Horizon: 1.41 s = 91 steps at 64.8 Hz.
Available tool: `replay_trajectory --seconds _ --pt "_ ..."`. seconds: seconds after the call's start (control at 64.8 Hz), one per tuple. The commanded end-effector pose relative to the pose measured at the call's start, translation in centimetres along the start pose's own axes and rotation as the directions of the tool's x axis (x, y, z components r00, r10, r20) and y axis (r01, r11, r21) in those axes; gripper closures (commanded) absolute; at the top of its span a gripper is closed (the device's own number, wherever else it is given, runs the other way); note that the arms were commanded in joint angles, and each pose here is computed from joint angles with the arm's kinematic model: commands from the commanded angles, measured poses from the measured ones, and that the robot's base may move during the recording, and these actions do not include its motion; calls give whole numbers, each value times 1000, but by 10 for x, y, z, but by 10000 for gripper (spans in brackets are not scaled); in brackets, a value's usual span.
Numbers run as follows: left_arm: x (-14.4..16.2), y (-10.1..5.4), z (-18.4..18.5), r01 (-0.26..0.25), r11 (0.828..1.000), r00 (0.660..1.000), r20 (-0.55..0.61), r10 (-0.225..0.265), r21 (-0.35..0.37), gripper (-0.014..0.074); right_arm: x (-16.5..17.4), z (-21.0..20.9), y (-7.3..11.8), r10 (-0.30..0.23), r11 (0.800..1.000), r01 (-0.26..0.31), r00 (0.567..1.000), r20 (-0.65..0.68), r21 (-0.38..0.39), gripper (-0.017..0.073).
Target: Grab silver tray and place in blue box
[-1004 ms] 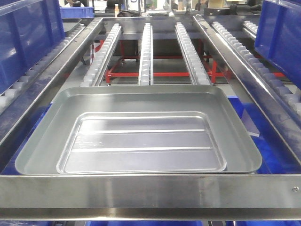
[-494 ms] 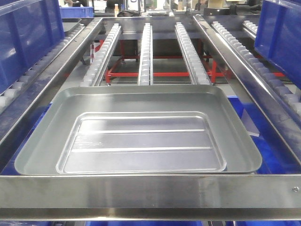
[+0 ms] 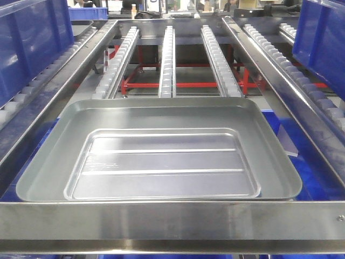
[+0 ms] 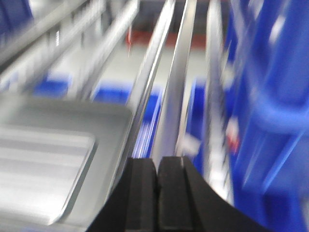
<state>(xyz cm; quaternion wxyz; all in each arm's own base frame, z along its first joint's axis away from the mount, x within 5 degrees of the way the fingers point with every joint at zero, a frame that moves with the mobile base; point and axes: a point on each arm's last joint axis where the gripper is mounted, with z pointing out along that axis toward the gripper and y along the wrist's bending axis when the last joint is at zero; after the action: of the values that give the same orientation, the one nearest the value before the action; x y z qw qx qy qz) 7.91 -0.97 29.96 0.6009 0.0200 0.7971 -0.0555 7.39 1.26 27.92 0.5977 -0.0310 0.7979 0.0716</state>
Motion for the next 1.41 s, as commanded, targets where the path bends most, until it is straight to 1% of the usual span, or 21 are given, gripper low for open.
replay_trajectory --seconds 0.0,0.093,0.154,0.201,0.216,0.278,0.417,0.525,0.556,0.587,0.649,0.726,0.741,0.757,0.772,0.88,0.988,1.035,1.158,1.297,1.39 --pt "-32 -2 18 4 1000 992 -124 -4 2 600 -28 15 2 54 998 -55 998 -36 -11 507" --pt "-49 -3 41 8 1000 938 -348 -4 11 600 -35 40 3 73 997 -77 979 -191 -10 507" --pt "-50 -3 60 15 1000 859 -511 -6 13 600 -34 55 2 79 996 -85 953 -291 -6 507" --pt "-51 -3 69 20 1000 826 -564 -8 14 600 -30 65 2 84 996 -91 931 -354 -1 507" --pt "-50 -2 77 22 1000 803 -596 -10 13 600 -28 69 2 87 996 -94 919 -384 0 507" --pt "-46 -2 95 37 999 767 -642 -21 12 600 -21 79 1 94 995 -101 889 -449 7 507" --pt "-31 -7 134 152 988 693 -714 -102 6 600 -13 101 -1 111 993 -114 853 -510 26 507" --pt "-20 -15 160 280 960 636 -748 -190 -6 599 -12 117 0 146 988 -149 789 -597 45 498" --pt "-17 -20 166 293 956 641 -743 -194 3 599 -13 123 1 167 984 -167 778 -606 57 498" --pt "-17 -25 172 283 959 664 -726 -181 19 598 -15 128 2 195 979 -190 773 -603 73 498" --pt "-14 -42 180 248 966 703 -700 -129 71 599 -19 140 8 225 972 -216 774 -592 87 498" --pt "-7 -66 183 217 971 706 -703 -87 98 599 -23 154 18 244 968 -232 756 -608 100 498" --pt "-6 -70 183 223 971 701 -706 -99 86 599 -25 156 21 248 967 -234 754 -608 103 498" --pt "-3 -76 184 198 976 704 -706 -74 95 599 -24 160 23 251 966 -235 748 -614 109 498" --pt "-2 -79 184 203 976 700 -709 -89 78 599 -24 163 24 260 964 -237 744 -615 121 498" --pt "8 -103 184 127 991 704 -707 -66 34 599 -27 180 41 252 967 -215 726 -640 137 498" --pt "7 -124 185 120 992 709 -703 -58 39 599 -27 196 62 194 980 -179 722 -664 91 498" --pt "6 -130 189 123 991 707 -705 -54 48 599 -24 203 71 173 983 -169 713 -679 73 498" --pt "4 -138 202 136 990 690 -721 -69 35 599 -18 218 88 169 983 -167 685 -708 74 498" --pt "0 -146 216 121 992 679 -732 -60 32 599 -15 231 103 125 992 -103 678 -724 74 498" --pt "-2 -150 221 135 990 680 -730 -69 32 599 -17 239 107 121 992 -95 685 -719 77 500"
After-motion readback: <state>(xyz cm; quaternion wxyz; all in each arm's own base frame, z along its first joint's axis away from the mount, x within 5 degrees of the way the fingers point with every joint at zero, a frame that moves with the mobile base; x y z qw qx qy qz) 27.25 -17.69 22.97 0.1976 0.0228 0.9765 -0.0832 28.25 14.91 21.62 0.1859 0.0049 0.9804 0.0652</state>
